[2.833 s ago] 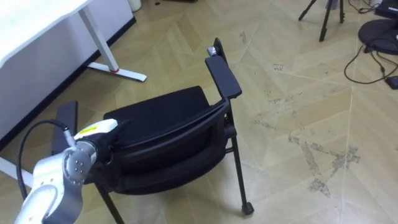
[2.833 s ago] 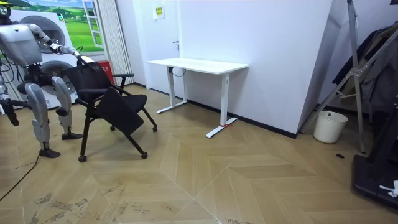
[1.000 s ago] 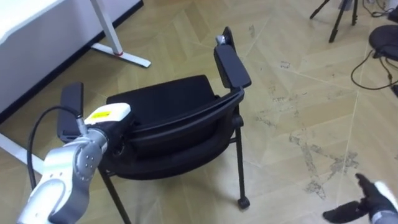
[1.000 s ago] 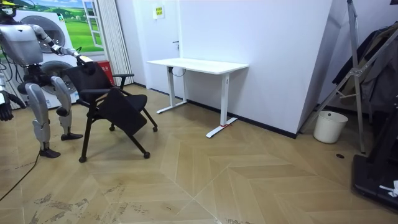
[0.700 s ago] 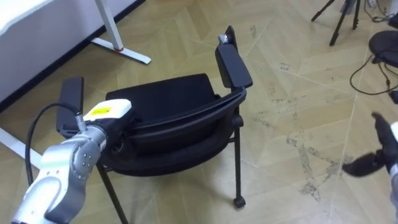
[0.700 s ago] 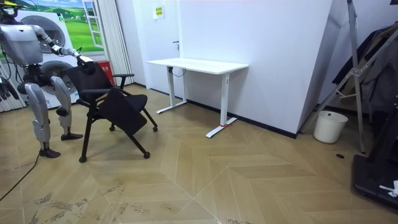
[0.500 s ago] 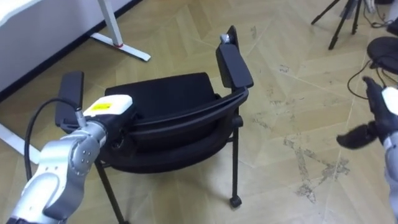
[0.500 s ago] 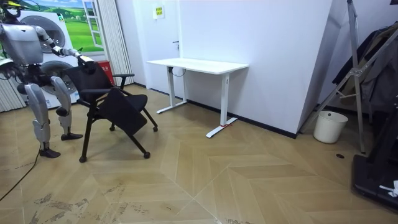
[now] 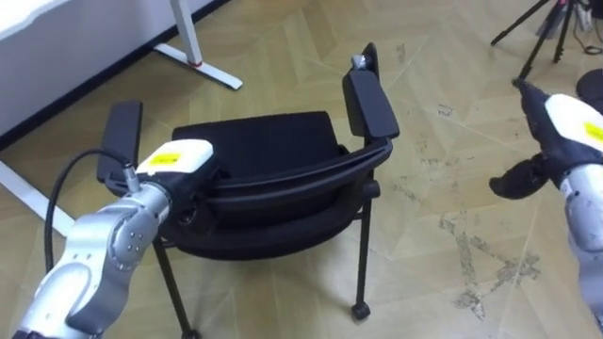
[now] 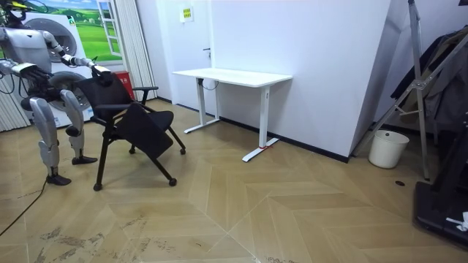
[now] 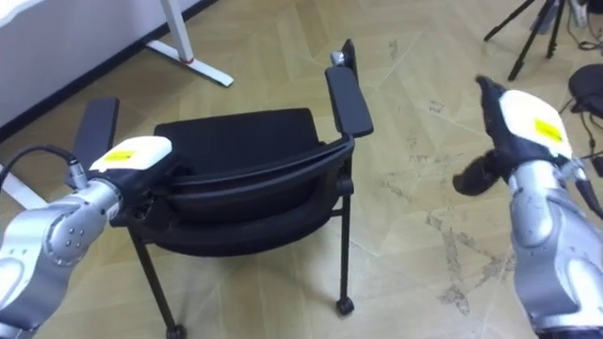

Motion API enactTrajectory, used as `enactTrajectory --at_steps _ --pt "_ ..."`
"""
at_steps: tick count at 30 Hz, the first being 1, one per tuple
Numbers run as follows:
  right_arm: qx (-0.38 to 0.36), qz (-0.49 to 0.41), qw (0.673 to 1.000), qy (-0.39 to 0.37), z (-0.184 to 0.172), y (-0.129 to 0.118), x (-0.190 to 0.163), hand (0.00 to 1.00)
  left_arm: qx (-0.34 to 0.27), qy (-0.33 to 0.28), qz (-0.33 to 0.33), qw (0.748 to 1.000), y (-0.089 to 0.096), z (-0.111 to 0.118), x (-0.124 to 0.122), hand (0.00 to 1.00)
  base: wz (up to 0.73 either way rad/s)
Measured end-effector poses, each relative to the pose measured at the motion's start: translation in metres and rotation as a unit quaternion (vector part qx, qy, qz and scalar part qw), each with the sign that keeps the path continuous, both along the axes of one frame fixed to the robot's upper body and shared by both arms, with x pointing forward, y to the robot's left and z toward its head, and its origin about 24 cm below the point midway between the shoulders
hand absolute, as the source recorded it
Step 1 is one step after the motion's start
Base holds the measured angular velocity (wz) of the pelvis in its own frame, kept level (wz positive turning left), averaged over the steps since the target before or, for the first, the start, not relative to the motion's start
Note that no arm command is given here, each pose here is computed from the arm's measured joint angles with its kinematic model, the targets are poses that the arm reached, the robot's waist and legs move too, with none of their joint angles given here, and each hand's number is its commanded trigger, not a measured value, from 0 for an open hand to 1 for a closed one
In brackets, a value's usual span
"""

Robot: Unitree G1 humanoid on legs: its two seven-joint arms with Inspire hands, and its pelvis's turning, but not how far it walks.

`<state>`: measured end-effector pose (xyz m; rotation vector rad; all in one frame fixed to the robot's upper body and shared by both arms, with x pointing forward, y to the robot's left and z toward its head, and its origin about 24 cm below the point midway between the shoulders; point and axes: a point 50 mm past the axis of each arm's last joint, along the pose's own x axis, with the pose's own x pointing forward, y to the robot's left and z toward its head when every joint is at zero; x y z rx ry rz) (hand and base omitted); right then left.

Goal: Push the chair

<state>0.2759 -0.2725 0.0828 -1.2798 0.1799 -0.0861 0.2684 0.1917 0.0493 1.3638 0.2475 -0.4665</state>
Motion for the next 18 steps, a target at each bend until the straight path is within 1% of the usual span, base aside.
enactTrajectory --at_steps 3,8,10,13,18 --pt "-0.033 0.04 0.999 -0.008 0.012 0.017 0.002 0.0 0.0 -0.001 -0.004 1.0 -0.001 0.0 0.001 1.0 -0.02" --pt "-0.044 0.087 0.995 -0.029 0.029 0.033 0.005 0.0 -0.003 -0.002 -0.018 1.0 -0.002 0.001 0.004 1.0 0.04" --pt "-0.048 0.096 0.994 -0.031 0.03 0.035 0.005 0.0 -0.004 -0.001 -0.021 1.0 -0.001 0.001 0.005 1.0 -0.03" --pt "-0.077 0.113 0.99 -0.019 0.028 0.041 0.005 0.0 -0.004 -0.008 -0.03 1.0 -0.004 0.001 0.008 1.0 0.0" --pt "-0.101 0.139 0.985 -0.002 0.025 0.047 0.005 0.0 -0.005 -0.014 -0.043 0.999 -0.006 0.003 0.01 1.0 0.06"
